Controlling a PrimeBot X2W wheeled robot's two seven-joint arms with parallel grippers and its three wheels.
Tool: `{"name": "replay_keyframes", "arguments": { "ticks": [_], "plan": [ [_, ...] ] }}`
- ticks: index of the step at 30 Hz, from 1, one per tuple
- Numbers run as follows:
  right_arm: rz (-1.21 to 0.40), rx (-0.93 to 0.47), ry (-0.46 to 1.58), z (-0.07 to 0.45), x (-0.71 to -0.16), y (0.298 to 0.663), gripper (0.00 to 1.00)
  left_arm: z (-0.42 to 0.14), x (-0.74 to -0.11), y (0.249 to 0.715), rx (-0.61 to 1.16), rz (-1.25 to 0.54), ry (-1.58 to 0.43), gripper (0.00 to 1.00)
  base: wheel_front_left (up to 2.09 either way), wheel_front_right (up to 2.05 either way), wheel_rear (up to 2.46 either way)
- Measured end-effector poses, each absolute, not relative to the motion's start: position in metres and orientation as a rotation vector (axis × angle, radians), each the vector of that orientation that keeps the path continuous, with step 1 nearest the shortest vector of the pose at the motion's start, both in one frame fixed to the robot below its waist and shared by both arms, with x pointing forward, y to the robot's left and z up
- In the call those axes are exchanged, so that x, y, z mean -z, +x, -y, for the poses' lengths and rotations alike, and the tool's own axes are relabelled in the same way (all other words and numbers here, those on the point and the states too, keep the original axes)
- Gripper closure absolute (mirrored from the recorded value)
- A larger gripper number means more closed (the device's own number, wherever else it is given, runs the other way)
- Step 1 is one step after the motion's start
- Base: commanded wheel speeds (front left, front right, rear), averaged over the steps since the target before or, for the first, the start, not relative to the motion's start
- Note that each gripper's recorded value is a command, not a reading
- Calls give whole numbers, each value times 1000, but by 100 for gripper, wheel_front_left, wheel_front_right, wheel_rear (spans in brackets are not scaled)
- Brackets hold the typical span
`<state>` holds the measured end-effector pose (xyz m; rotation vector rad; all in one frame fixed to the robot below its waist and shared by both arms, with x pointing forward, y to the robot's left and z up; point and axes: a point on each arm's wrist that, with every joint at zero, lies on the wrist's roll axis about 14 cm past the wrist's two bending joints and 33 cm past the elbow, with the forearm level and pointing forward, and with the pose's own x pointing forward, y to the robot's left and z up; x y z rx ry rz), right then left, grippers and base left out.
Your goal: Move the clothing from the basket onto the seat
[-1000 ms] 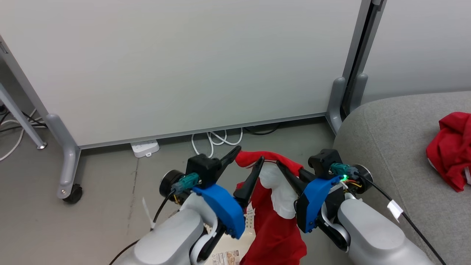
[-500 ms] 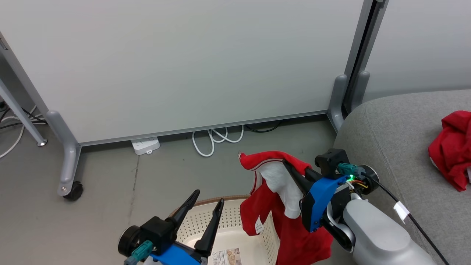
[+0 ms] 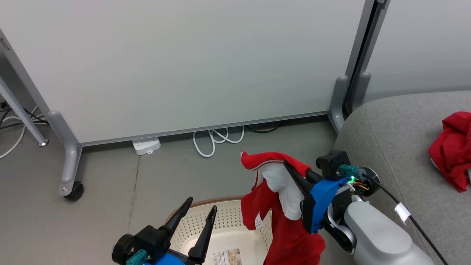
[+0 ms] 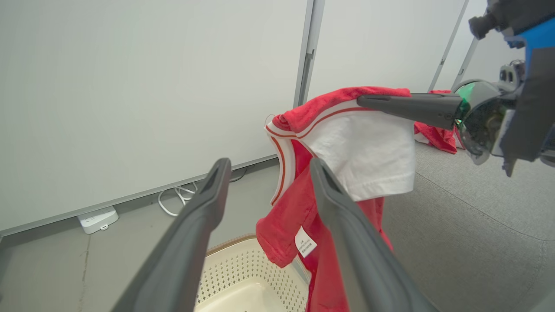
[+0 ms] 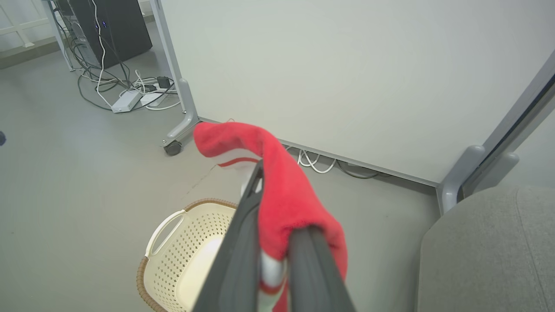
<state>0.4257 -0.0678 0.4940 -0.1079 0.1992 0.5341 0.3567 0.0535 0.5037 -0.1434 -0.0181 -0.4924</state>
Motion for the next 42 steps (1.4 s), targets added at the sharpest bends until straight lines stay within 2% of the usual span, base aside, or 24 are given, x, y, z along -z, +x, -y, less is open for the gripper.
{"name": "replay_keyframes", "arguments": {
  "ticks": [9, 16, 34, 42],
  "plan": [
    [-201, -508, -105, 78, -494, 424, 100, -46, -503, 362, 501, 20, -152, 0, 0, 0, 0],
    [-216, -437, -98, 106, -490, 419, 100, -24, -498, 367, 562, 0, -162, 0, 0, 0, 0],
    [-234, -100, -57, 228, -487, 372, 100, 88, -500, 365, 886, -16, -176, 0, 0, 0, 0],
    [-241, 2, -51, 261, -486, 348, 100, 123, -501, 355, 992, -22, -181, 0, 0, 0, 0]
  ]
}}
